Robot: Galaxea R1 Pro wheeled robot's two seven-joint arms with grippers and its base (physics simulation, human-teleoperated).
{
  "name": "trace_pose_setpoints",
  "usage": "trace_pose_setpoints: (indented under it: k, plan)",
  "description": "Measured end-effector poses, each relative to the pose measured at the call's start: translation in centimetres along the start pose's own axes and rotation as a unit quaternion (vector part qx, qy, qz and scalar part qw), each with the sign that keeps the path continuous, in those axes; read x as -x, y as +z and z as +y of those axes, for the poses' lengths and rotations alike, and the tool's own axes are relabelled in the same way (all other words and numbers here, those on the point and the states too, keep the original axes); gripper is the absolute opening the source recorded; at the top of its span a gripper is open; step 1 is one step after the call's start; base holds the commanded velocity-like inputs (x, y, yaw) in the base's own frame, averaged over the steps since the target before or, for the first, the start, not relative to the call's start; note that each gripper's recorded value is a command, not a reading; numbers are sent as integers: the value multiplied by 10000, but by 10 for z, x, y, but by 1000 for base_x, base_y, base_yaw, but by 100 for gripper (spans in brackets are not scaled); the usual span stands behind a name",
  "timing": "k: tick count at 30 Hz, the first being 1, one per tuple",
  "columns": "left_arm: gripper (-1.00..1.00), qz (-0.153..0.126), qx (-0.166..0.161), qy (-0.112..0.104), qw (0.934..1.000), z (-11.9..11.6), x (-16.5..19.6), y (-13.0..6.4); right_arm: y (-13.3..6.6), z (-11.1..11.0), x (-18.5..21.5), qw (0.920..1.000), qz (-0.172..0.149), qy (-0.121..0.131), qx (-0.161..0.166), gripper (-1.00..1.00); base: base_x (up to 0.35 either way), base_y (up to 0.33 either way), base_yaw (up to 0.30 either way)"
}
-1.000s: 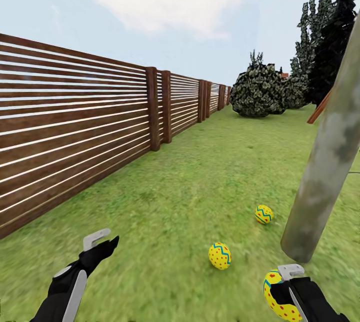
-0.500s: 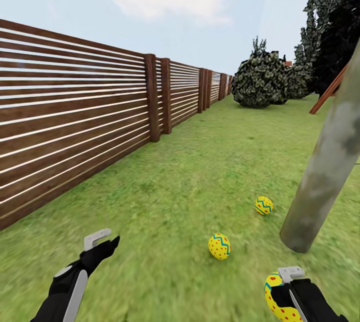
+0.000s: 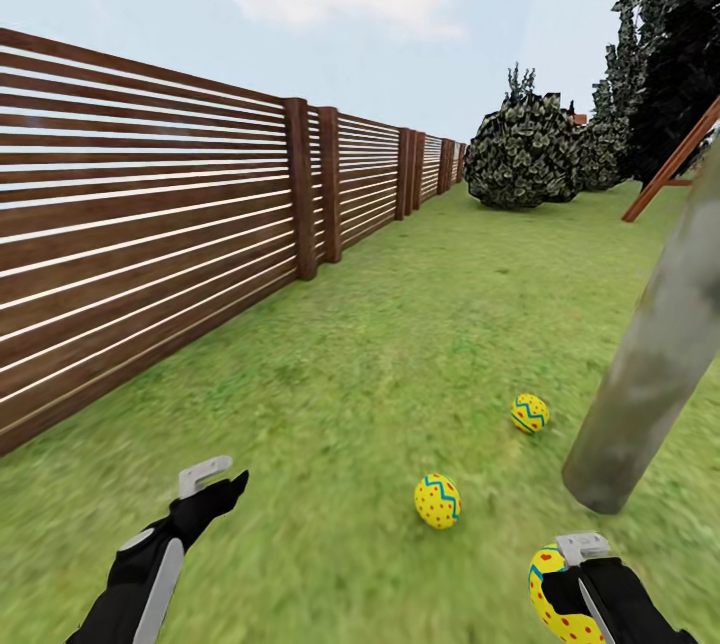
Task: Take the three Easter eggs out of the wicker basket on the lawn in the garden, then place them on the lawn next to a single tree (choose any tree) so that all three eggs are next to the same tree and none are left in the basket.
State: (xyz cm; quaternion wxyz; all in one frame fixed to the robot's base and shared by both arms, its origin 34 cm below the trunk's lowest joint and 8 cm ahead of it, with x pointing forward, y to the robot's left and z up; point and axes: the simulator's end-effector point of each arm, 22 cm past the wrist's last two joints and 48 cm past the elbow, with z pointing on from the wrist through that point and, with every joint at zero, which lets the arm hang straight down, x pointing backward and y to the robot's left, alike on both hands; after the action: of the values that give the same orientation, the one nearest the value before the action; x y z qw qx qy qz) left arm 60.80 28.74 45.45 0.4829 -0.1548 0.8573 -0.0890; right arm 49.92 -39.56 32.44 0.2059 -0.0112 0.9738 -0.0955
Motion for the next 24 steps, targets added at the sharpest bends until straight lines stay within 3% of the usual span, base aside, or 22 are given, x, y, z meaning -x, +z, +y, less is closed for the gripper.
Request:
trace_pose_setpoints:
  k: [8, 24]
  plan:
    - [100, -27, 0, 5, 10000, 0, 1, 0, 0, 0, 0, 10000, 3, 6, 6, -100, 203, -181, 0]
    - [100, 216, 90, -1, 9997, 9, -24, 12, 17, 5, -19, 9996, 265, -41, 24, -100, 4, -5, 0]
